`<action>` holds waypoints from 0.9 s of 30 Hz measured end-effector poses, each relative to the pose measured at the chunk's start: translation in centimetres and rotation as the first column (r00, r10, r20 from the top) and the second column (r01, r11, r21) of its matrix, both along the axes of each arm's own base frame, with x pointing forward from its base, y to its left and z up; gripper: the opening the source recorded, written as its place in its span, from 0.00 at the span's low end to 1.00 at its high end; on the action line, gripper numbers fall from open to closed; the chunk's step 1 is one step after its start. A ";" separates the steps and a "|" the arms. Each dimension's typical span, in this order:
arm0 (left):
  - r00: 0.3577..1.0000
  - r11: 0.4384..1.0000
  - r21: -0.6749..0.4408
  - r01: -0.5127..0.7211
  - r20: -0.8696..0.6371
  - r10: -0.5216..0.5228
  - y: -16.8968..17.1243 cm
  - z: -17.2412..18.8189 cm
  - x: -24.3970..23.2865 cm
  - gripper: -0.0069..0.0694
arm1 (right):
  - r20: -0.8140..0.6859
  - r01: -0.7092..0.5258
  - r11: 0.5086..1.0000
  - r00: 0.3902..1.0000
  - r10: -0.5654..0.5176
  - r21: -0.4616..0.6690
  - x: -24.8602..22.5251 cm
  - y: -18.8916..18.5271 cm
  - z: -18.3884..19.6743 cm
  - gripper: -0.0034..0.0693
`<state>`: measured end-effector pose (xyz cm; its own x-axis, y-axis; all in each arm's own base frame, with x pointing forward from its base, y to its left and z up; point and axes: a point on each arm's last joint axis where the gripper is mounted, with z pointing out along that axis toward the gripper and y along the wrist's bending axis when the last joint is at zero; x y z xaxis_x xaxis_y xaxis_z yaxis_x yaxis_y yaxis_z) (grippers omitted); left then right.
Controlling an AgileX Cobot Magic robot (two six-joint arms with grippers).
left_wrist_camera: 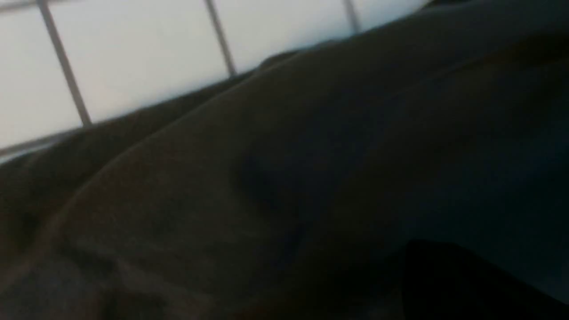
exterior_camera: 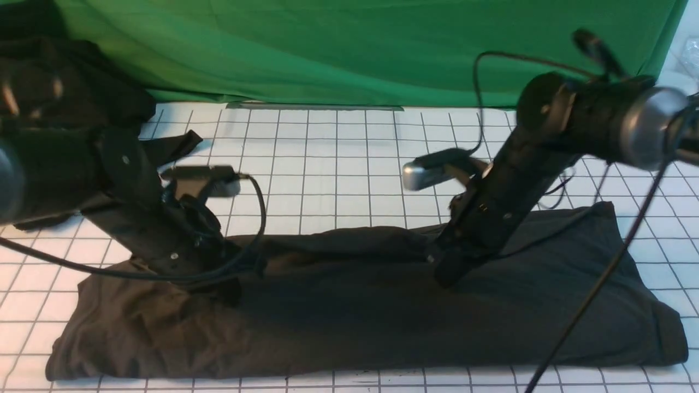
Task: Fold a long-sleeved shirt over a white checkered tablecloth.
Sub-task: 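Grasp the waist and leg ends of the folded dark trousers and straighten them on the table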
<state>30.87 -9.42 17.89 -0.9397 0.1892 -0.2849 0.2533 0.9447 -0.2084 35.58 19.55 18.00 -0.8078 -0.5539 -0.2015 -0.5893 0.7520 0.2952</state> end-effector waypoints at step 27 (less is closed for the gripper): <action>0.984 0.985 0.144 -0.097 0.161 0.074 3.9 6.7 -2.4 0.09 | 0.206 0.084 0.996 0.974 -0.090 0.040 4.5 -4.2 9.1 0.08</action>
<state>28.47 -5.51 24.61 -0.9013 0.1617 -0.4019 0.1881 0.9818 -0.0267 40.09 15.39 27.07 -0.7912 -0.4743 -0.3859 -0.5730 0.7954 0.1972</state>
